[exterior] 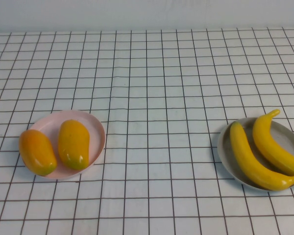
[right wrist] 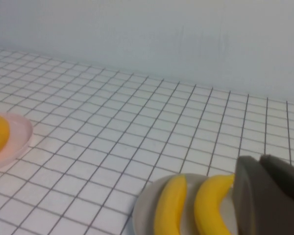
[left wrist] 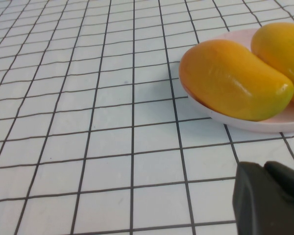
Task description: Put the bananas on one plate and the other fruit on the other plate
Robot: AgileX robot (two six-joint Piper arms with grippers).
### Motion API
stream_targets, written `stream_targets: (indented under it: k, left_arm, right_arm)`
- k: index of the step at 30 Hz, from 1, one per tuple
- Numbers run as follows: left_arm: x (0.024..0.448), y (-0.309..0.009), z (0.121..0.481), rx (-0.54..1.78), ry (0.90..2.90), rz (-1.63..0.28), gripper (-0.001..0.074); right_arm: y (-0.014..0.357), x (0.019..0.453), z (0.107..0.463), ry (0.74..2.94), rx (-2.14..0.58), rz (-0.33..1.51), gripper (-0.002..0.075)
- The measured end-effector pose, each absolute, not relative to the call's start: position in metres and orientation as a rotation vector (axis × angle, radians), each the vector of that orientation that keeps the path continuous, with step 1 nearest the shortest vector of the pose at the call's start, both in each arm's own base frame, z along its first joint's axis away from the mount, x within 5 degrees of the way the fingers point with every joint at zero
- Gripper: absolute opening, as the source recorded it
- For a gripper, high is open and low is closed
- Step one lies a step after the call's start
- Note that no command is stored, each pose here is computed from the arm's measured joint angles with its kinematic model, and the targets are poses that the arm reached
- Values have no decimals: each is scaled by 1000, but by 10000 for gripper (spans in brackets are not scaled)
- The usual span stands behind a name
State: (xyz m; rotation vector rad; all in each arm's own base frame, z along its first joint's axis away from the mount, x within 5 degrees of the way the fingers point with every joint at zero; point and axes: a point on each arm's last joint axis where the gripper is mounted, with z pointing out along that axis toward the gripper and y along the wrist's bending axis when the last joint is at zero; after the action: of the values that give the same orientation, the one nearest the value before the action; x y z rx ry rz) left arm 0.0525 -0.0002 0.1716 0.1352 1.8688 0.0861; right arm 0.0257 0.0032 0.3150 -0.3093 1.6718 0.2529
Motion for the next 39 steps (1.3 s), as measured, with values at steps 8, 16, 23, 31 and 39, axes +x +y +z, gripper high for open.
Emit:
stream_targets:
  k: [8,16,23,31,39]
  left_arm:
    - [53,0,172,135,1869,86,-4]
    - [53,0,172,135,1869,86,-4]
    - [52,0,171,135,1870,86,-4]
    - [52,0,171,135,1870,86,-4]
    - [52,0,171,135,1870,86,-4]
  right_arm:
    - [17,46,275,1598,-333,283,-15]
    - [21,56,235,1659,-252,327,-15]
    - [6,61,213,1614,-7,141,-15]
    - [2,56,190,1673,83,122,-15]
    - [3,54,175,1834,109,144,-15]
